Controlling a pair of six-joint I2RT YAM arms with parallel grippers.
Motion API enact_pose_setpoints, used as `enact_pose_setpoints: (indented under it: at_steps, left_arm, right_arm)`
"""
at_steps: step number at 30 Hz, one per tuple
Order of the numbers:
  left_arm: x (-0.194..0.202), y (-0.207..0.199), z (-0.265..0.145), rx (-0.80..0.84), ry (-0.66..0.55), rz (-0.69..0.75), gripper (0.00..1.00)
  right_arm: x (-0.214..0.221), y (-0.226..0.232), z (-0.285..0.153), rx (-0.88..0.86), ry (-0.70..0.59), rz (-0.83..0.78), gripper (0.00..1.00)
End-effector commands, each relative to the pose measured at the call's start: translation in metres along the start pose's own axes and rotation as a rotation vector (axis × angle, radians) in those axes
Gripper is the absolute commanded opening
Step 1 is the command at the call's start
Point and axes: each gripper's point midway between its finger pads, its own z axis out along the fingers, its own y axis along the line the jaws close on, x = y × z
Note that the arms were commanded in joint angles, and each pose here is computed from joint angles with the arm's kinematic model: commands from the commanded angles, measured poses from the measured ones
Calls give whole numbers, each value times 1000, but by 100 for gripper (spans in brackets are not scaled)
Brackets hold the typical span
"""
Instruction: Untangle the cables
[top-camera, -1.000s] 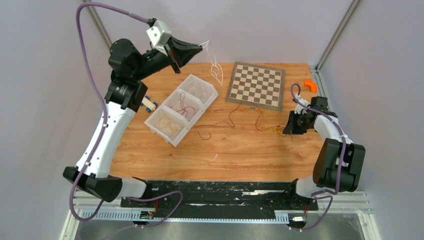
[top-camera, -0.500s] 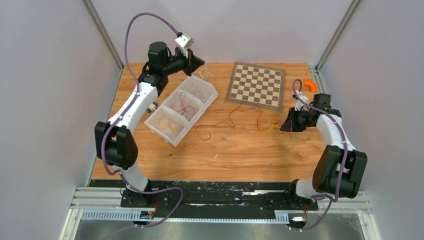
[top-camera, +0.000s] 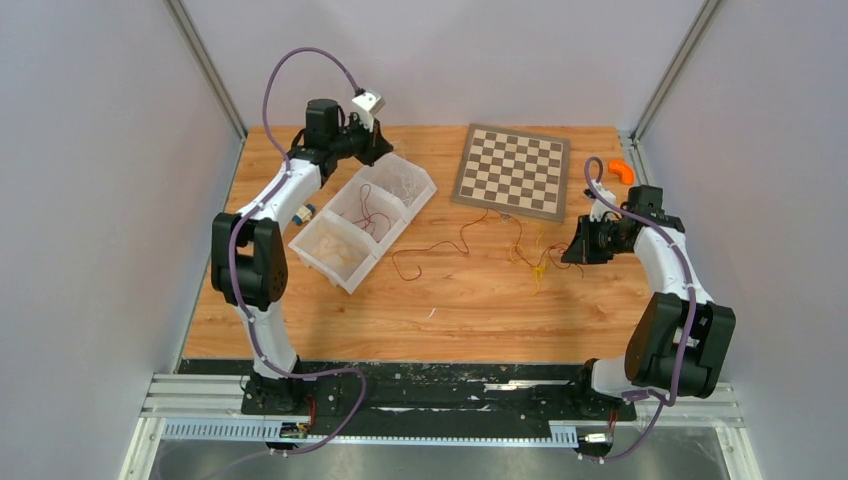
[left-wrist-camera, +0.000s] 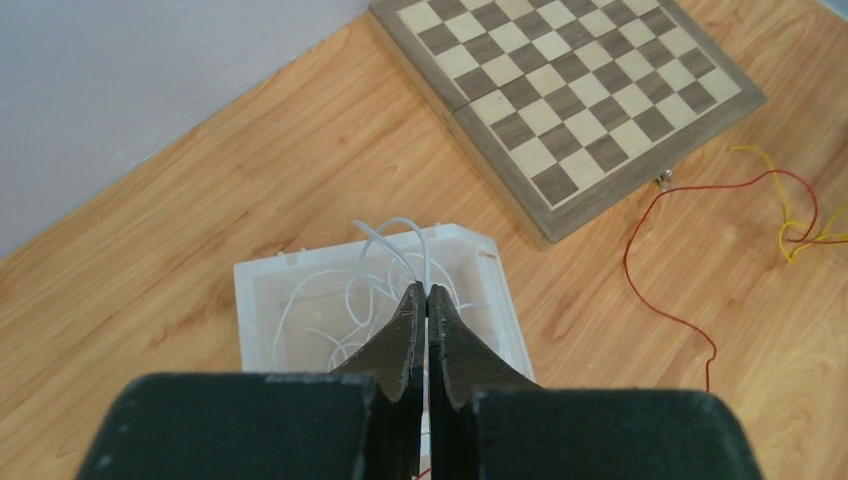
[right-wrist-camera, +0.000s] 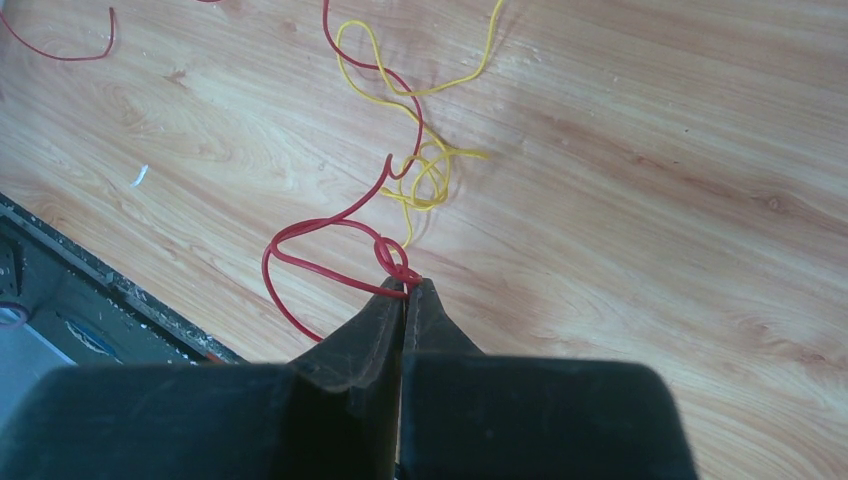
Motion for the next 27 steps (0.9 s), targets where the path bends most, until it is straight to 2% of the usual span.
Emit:
enact_pose_setpoints:
  at_steps: [1,4,10,12,13,14,15,17,19,20,21,22,23,24,25,27]
  left_arm:
    - [30,25,11,-62,138,53,0]
    - [69,39,18,-81,286,33,0]
    - [103,50,19,-111,424,-3,1]
    - [103,49,16,-119,445,-13,9]
    - [101,48,15,-116,443,-21,19]
    - [92,45,12,-113,426,-19,26]
    - [84,40,12,-93,402,-27,41]
    - [55,30,7,-72,328,-28,58]
    - [4,12,-8,-39,204,-2,69]
    - [-4,6,-11,-22,178,0,72]
    - [-33,-8,-20,11,103,24,77]
    - [-39,-15,-24,31,82,26,79]
    - [-65,-31,-36,77,10,53,84]
    - [-66,-40,-41,108,-5,53,86]
    - [-86,-61,-54,181,-70,88,87]
    - [-81,-96,-70,294,-107,95,87]
  right_arm:
    - [-22,2,-9,-7,-52,-55,0]
    - [-31,15,-12,-77,-74,-65,0]
    - [-55,51,-27,-215,-152,-161,0]
    - [-61,63,-30,-235,-165,-210,0]
    - [-63,70,-31,-249,-173,-234,0]
    - [-64,77,-33,-264,-179,-252,0]
    - [-66,83,-35,-277,-187,-270,0]
    - [-69,97,-40,-307,-204,-308,0]
    - [-71,111,-46,-333,-223,-345,0]
    - [-72,117,-50,-344,-236,-365,0]
    - [-73,123,-54,-354,-248,-384,0]
    - [-74,130,-58,-368,-259,-402,0]
    - [-75,137,-62,-378,-271,-417,0]
    - [-76,143,-66,-387,-281,-428,0]
    - [-77,148,-70,-396,-292,-435,0]
    - [-80,160,-78,-417,-311,-428,0]
